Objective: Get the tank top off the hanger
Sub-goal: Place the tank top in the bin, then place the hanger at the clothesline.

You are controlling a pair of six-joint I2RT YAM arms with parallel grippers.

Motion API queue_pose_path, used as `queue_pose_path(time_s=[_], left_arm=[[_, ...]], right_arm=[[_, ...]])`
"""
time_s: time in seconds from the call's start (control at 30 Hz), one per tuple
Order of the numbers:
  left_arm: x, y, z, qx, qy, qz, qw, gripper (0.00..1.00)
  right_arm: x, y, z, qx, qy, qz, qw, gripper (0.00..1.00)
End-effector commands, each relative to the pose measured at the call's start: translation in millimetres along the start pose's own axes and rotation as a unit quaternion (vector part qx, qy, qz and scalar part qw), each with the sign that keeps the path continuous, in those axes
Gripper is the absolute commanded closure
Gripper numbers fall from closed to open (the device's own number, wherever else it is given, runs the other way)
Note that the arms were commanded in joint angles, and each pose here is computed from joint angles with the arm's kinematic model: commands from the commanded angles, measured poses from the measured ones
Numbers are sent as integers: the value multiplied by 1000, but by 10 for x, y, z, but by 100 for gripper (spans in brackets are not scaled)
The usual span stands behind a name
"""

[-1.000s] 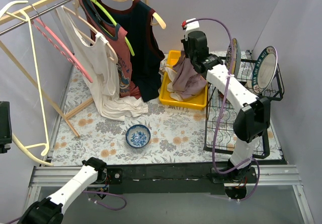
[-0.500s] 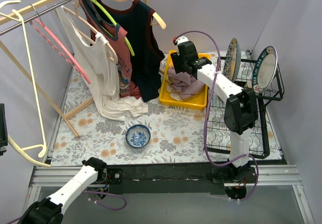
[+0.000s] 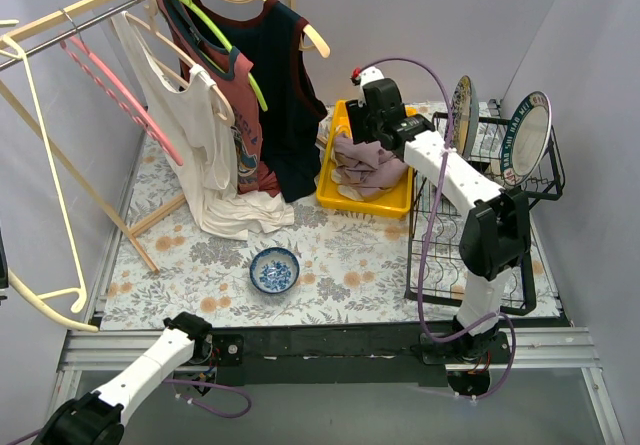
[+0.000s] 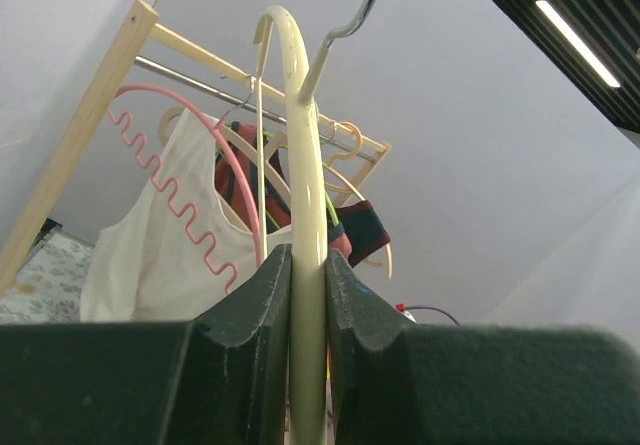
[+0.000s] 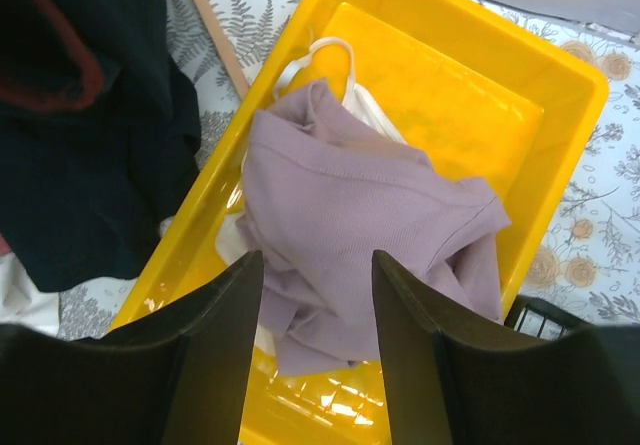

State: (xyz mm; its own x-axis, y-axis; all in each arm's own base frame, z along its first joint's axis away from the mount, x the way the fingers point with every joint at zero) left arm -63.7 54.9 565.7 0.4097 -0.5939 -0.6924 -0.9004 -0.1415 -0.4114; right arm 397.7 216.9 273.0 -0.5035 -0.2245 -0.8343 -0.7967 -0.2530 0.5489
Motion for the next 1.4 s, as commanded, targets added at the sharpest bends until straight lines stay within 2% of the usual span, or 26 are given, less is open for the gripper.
queue_pose_path(time_s=[0.0, 0.17, 0.3, 0.4, 0.6, 0.67, 0.73, 0.8, 0.87, 0.93, 1.03, 1.23, 1.33, 1.37], left_arm=[[143, -174, 4, -42, -19, 29, 999, 100], [184, -158, 20, -55, -16, 53, 997, 100], [348, -172, 31, -70, -21, 109, 991, 100], [502, -177, 74, -86, -27, 146, 985, 100], [569, -168, 116, -100, -26, 153, 983, 100], [602, -209, 118, -107, -34, 156, 981, 100], [694, -272, 135, -119, -54, 168, 977, 100], [778, -364, 127, -130, -66, 177, 973, 100], [832, -441, 96, -129, -72, 185, 971, 100], [867, -482, 102, -138, -80, 188, 969, 100], [945, -536, 170, -175, -101, 184, 962, 100], [1026, -704, 204, -213, -121, 149, 958, 100], [1002, -756, 161, -171, -120, 119, 971, 100], [938, -777, 118, -156, -104, 93, 978, 100]], right_arm=[[38, -4, 58, -25, -18, -38, 999, 46], [277, -391, 61, 12, -9, -2, 1000, 48], [523, -636, 17, 59, 2, 35, 998, 49], [748, -812, 28, 63, 4, 80, 995, 50], [795, -873, 30, 74, 3, 102, 992, 52], [627, -830, 22, 72, 4, 91, 993, 52], [455, -675, 11, 76, 4, 85, 993, 50], [146, -408, 9, 65, -3, 42, 997, 44], [-40, -192, 37, 65, 5, 9, 998, 31], [-245, 127, 66, 89, 19, -50, 995, 15], [-423, 530, 47, 76, 2, -99, 992, 4], [-648, 1169, 17, 26, -31, -172, 984, 1], [-715, 1390, -8, 7, -30, -196, 980, 2], [-723, 1428, -9, 4, -28, -199, 980, 1]])
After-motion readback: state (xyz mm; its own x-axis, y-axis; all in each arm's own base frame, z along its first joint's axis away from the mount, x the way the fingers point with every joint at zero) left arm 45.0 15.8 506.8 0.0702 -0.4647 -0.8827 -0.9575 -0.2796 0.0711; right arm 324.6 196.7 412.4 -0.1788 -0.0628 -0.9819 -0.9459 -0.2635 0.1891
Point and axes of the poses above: each gripper's point midway between its finger pads, its own y axis back along the fingers, its own z axis along the line the jaws close on, x = y × z, the point moved 10 cm from there along y, back along the fingers
